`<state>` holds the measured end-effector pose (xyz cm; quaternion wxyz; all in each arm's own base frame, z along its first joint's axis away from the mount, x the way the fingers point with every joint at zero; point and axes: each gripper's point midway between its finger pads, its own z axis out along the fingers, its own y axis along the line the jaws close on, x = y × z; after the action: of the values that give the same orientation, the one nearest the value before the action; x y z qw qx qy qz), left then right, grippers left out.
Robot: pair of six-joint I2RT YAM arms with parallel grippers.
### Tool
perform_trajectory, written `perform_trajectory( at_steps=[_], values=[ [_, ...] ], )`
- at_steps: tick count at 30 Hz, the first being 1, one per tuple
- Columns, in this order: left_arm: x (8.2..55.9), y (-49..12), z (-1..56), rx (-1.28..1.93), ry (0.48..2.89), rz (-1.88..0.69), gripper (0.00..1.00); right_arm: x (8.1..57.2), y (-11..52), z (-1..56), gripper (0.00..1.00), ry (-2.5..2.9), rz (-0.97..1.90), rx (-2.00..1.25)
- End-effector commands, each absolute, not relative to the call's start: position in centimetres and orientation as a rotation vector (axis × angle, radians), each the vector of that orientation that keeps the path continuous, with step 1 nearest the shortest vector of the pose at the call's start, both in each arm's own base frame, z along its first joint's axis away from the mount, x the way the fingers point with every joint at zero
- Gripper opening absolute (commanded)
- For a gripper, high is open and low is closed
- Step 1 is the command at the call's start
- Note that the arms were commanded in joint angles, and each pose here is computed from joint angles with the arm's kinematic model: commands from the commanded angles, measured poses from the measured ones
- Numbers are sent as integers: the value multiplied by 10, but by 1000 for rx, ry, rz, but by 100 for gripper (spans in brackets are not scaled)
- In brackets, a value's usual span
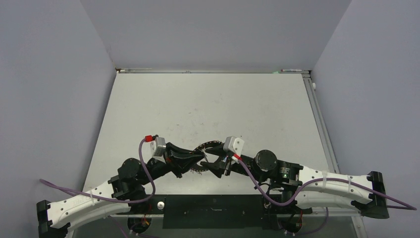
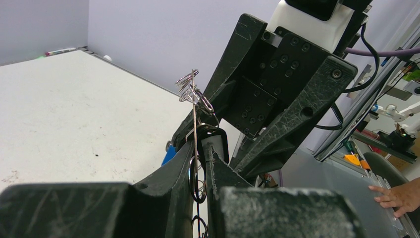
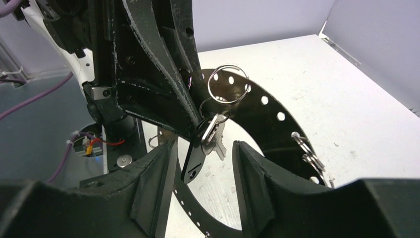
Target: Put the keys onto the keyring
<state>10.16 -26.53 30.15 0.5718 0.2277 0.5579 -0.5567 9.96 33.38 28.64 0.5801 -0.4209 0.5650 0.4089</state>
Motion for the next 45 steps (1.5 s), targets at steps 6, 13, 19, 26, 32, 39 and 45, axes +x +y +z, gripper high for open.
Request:
perform_trajectory(
  at_steps=[6, 13, 19, 26, 32, 39, 45],
  values=[
    [91, -258, 347, 508, 1180, -1382, 0, 107, 330, 311, 29, 1225, 931, -931],
    [91, -257, 348, 506, 1180, -1378, 0, 107, 333, 307, 13, 1267, 921, -951],
    [91, -256, 348, 517, 1183, -1363, 0, 111, 328, 311, 5, 1300, 905, -926],
    [93, -251, 343, 558, 1201, -1293, 0, 104, 326, 317, 5, 1379, 955, -928],
    [97, -250, 337, 614, 1237, -1209, 24, 86, 332, 320, 5, 1445, 1067, -976],
    [108, -236, 321, 713, 1350, -1015, 99, 69, 339, 335, 5, 1588, 1193, -969],
    [113, -212, 326, 736, 1309, -885, 96, 78, 334, 356, 5, 1702, 1213, -806]
  ],
)
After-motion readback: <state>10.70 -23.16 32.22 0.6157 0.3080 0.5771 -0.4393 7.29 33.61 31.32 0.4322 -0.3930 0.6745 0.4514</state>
